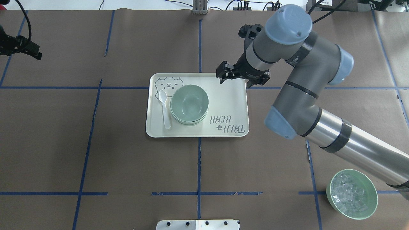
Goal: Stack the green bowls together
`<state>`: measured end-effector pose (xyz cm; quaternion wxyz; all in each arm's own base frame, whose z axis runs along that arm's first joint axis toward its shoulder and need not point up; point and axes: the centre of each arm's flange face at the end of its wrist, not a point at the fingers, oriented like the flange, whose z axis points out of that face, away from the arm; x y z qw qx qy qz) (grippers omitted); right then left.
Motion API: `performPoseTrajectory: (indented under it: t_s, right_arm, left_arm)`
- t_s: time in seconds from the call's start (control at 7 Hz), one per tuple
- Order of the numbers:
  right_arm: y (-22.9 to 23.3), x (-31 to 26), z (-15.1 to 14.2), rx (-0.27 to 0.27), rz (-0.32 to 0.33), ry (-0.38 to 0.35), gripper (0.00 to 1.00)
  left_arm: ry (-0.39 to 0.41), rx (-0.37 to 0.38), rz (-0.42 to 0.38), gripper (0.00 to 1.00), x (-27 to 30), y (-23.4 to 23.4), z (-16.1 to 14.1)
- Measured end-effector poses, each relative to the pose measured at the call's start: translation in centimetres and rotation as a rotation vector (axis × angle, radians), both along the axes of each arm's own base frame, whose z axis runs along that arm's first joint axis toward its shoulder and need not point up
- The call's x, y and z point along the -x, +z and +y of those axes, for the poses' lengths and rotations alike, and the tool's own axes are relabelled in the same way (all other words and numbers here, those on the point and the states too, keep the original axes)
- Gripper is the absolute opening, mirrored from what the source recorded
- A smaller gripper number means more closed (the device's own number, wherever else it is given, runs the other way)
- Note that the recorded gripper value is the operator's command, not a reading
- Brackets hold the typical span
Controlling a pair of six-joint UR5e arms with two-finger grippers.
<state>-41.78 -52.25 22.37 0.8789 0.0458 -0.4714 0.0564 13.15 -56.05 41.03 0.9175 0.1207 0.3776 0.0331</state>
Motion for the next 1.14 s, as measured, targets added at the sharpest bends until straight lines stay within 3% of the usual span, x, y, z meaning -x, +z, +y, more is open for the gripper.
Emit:
performPoseTrajectory:
  t_s: [0.43,0.71,1.14]
  right_arm:
    - [9.7,-11.2,-1.9,-0.097,0.086,-0.094,1.00]
    - [19.1,-21.6,-2.6,-0.159,0.137,-0.182,1.00]
    - [31.8,-35.8,-1.0,-0.205,0.170,-0.250,1.00]
  left_arm:
    - [0.081,-0.016,-0.051,1.00,7.7,8.4,0.4]
    - [0.152,-0.012,-0.064,1.00,12.8,15.6,0.6]
    - [0.149,0.015,-0.071,1.00,16.5,20.0,2.4]
